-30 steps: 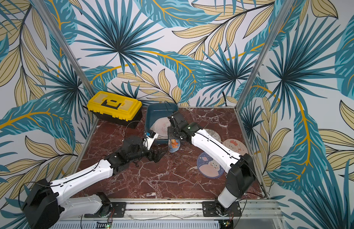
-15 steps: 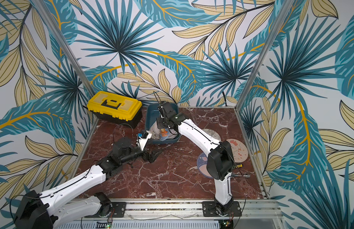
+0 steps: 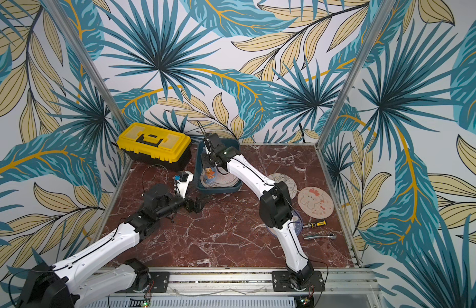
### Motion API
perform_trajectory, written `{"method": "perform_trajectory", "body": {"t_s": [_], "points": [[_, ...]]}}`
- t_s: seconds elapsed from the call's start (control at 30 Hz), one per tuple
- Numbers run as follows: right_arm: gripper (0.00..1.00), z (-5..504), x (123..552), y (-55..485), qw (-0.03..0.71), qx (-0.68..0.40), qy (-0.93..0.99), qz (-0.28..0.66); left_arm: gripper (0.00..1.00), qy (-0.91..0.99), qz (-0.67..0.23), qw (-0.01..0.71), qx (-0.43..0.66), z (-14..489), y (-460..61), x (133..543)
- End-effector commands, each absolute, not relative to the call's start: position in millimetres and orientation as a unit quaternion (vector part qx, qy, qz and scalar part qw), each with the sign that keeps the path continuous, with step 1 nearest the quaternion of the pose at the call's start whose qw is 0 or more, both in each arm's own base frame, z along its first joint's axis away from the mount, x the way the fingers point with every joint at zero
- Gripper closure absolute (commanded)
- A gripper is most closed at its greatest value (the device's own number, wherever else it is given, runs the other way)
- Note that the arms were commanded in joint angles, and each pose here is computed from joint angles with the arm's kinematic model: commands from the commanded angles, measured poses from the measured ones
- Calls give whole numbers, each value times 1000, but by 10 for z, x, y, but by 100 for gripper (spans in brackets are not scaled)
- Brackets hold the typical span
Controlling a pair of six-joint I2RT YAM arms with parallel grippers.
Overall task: Put the coasters into the storage box
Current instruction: Place the coaster in the storage box.
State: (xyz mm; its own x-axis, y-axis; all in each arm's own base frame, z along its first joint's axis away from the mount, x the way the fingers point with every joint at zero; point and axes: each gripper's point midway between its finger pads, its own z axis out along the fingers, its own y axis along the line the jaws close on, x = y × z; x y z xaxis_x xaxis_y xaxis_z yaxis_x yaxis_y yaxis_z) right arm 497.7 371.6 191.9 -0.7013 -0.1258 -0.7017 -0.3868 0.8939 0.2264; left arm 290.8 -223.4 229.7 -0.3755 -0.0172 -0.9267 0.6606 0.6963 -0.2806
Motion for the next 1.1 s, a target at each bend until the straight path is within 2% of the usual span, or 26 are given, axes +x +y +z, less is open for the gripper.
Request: {"method": "perform_trajectory", "body": {"t_s": [0.0, 0.33, 0.7, 0.9, 1.07], "points": [[100, 1802, 5069, 3703, 349, -133, 909, 186, 0, 761, -338, 515, 205, 2248, -2200, 2920], [99, 1336, 5302, 3413, 319, -79, 930, 162, 0, 768, -337, 508, 196, 2219, -2160, 3051], [90, 965, 5401, 2997, 299, -33, 950, 84, 1, 775, -334, 501, 190, 2185, -2192, 3157], [63, 912, 5422, 2972, 298, -28, 951, 81, 1, 779, -339, 492, 191, 2160, -2237, 3203], [48, 973, 5431, 2981, 301, -33, 949, 89, 1, 781, -340, 487, 192, 2135, -2262, 3230]]}}
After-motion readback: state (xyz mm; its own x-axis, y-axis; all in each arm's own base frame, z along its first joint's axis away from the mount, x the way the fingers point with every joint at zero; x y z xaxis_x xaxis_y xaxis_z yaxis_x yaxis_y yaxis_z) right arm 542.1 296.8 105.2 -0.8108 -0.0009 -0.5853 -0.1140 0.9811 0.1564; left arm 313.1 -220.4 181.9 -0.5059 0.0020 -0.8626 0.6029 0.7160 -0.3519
